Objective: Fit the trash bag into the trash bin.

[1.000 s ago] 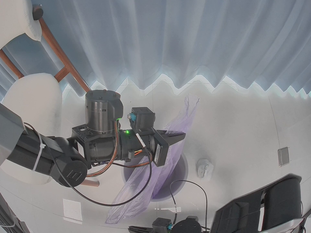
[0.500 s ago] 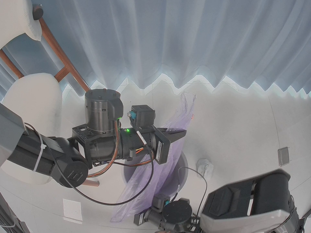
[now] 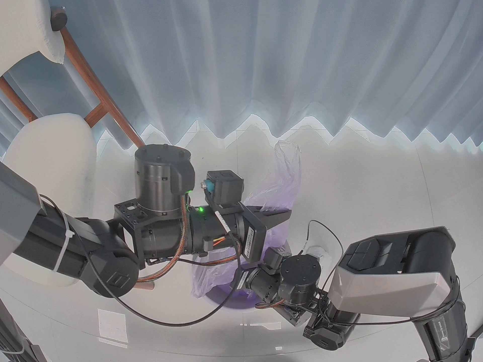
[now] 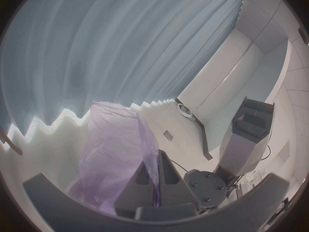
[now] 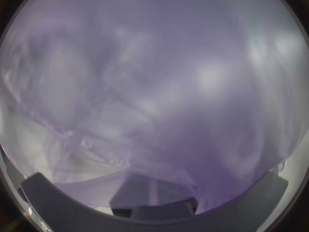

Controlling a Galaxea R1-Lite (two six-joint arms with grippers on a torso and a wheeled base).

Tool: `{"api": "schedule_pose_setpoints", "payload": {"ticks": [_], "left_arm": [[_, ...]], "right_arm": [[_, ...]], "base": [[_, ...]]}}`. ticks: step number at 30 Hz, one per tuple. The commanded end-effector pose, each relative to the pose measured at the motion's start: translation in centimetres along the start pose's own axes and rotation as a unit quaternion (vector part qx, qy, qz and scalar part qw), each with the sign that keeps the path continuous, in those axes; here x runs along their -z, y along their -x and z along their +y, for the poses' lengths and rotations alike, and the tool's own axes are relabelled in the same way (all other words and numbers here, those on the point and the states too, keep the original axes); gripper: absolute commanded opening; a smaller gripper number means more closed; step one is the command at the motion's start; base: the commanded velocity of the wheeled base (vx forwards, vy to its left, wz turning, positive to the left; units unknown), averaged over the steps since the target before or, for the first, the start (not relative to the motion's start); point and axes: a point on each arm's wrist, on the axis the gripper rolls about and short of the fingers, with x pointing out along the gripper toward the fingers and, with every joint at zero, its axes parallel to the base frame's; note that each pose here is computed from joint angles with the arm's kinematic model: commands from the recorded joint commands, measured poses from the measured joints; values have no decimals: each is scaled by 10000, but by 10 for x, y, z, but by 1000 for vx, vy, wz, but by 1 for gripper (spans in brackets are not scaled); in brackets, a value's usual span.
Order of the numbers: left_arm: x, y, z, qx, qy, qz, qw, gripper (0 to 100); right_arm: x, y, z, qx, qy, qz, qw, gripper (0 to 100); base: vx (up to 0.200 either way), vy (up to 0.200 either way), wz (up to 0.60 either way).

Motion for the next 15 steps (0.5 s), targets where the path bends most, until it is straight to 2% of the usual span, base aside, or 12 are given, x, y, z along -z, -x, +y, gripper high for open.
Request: {"api": "schedule_pose_setpoints", "payload": {"ticks": [1,5,9,14,15], "left_arm": [[7,0,-5,61,34,120,9999,0],[12,0,-8,104,60,209,9997,0],[26,4,-11,45,150,445,9989,0],[34,7,-11,-196,220,607,9977,0],[37,8,-10,-220,246,663,9973,0]], "right_arm": [[12,-6,-2,-17,14,13,10000,0],[30,1,11,-182,115,276,9994,0],[63,9,24,-368,381,676,9963,0],[58,24,51,-741,348,739,9939,0],[52,39,66,-960,324,824,9914,0]], "base": [[0,0,0],[0,0,0],[0,0,0],[0,0,0],[0,0,0]]}}
